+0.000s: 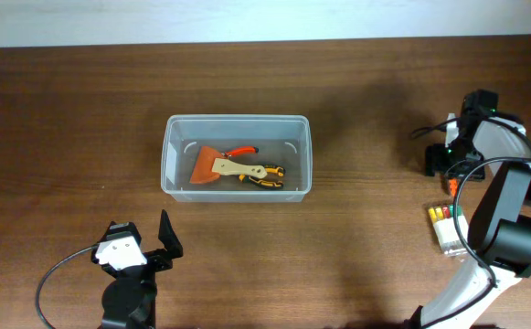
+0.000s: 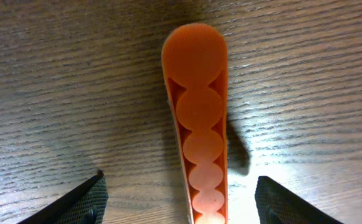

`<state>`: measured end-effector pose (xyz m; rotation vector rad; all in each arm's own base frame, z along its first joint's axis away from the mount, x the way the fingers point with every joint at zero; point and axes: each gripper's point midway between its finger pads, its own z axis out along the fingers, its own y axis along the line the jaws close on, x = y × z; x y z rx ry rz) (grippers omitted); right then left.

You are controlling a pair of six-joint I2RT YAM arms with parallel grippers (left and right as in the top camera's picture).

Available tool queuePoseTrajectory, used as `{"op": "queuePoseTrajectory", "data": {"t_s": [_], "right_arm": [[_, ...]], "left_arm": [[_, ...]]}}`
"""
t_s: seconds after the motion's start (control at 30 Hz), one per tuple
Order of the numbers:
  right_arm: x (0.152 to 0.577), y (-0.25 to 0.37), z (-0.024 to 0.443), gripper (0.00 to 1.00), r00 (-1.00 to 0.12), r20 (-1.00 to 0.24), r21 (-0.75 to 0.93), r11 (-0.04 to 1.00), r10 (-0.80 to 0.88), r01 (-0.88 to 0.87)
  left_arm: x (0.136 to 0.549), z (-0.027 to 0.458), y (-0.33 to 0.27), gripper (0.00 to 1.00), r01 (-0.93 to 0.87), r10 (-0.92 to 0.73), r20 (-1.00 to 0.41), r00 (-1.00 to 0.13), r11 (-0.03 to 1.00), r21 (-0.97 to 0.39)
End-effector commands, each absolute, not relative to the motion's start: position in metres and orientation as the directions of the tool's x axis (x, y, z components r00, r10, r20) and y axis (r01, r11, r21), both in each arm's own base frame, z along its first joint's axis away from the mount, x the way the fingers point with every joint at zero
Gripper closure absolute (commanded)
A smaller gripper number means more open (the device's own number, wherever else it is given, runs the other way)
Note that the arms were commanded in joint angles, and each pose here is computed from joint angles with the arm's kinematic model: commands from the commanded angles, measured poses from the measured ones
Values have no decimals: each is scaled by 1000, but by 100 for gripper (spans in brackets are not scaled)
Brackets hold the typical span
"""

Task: Pack container
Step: 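Move the right gripper to the orange segmented stick and grasp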

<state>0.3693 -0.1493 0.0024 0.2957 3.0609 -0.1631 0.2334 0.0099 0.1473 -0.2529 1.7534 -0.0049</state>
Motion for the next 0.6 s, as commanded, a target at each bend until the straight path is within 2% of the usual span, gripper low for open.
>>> {"op": "queuePoseTrajectory", "data": {"t_s": [0.0, 0.1, 0.13, 0.23, 0.33, 0.57], "right_arm": [[362, -149, -4, 32, -976, -57, -63, 974, 212, 216], [362, -151, -4, 51, -975, -58, -64, 973, 216, 220], [362, -151, -4, 55, -974, -60, -64, 973, 217, 221], [365, -152, -4, 58, -972, -71, -59, 972, 222, 226], [367, -150, -4, 77, -972, -81, -45, 973, 222, 226], [369, -151, -3, 91, -964, -89, -44, 966, 251, 256]], "left_arm": [[233, 147, 10, 1, -164, -163, -971, -176, 977, -134], [233, 147, 10, 1, -164, -163, -971, -176, 977, -134], [233, 147, 10, 1, -164, -163, -971, -176, 977, -134], [233, 147, 10, 1, -164, -163, -971, -176, 977, -134], [233, 147, 10, 1, -164, -163, -971, -176, 977, -134], [233, 147, 10, 1, -164, -163, -971, -176, 977, -134]]}}
